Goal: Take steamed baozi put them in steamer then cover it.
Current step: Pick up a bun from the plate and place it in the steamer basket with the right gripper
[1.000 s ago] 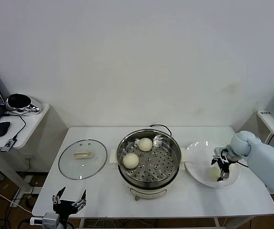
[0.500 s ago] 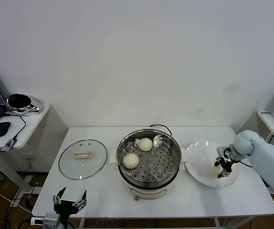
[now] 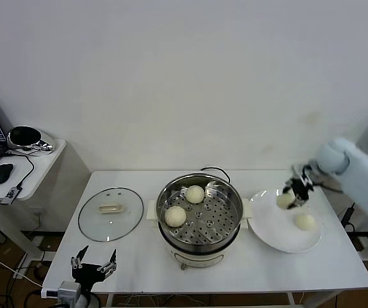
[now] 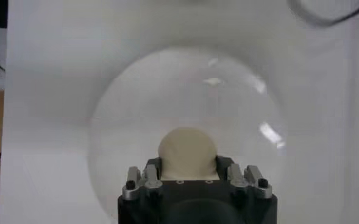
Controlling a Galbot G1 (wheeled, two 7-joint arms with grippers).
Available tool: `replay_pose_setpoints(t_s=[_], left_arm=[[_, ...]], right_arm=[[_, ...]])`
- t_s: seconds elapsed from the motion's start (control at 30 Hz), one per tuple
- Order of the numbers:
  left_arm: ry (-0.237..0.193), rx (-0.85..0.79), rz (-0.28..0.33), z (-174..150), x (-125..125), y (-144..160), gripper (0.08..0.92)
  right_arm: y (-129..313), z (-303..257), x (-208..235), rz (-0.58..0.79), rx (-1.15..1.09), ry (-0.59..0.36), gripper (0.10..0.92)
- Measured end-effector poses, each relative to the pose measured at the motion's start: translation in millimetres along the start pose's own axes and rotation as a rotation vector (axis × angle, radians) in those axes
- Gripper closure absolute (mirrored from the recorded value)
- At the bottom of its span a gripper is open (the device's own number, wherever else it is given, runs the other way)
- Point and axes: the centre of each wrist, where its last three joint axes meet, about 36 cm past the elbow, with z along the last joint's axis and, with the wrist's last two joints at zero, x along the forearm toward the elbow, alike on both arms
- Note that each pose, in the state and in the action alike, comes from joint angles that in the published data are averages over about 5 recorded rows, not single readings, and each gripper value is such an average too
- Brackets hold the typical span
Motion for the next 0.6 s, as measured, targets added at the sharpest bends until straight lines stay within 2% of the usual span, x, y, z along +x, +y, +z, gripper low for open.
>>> replay_pose_setpoints(t_s=[0.23,0.43,0.6], left_arm=[[-0.024,-0.011,-0.021,-7.9,4.1,6.3,0.177],[-0.037,-0.006,-0.029,-11.1,10.4,4.5,0.177],[-0.052,-0.001,-0.034,-14.8,14.1,3.3,0.177]], right_arm=[[-42.9,-73.7,30.7,0.009,0.269,-0.134,0.477],[-58.5,-140.2,24.6,-0.013,0.576,-0.233,0.472],[-59.8,-186.7,15.8,-0.023,0.837,-0.278,0.466]])
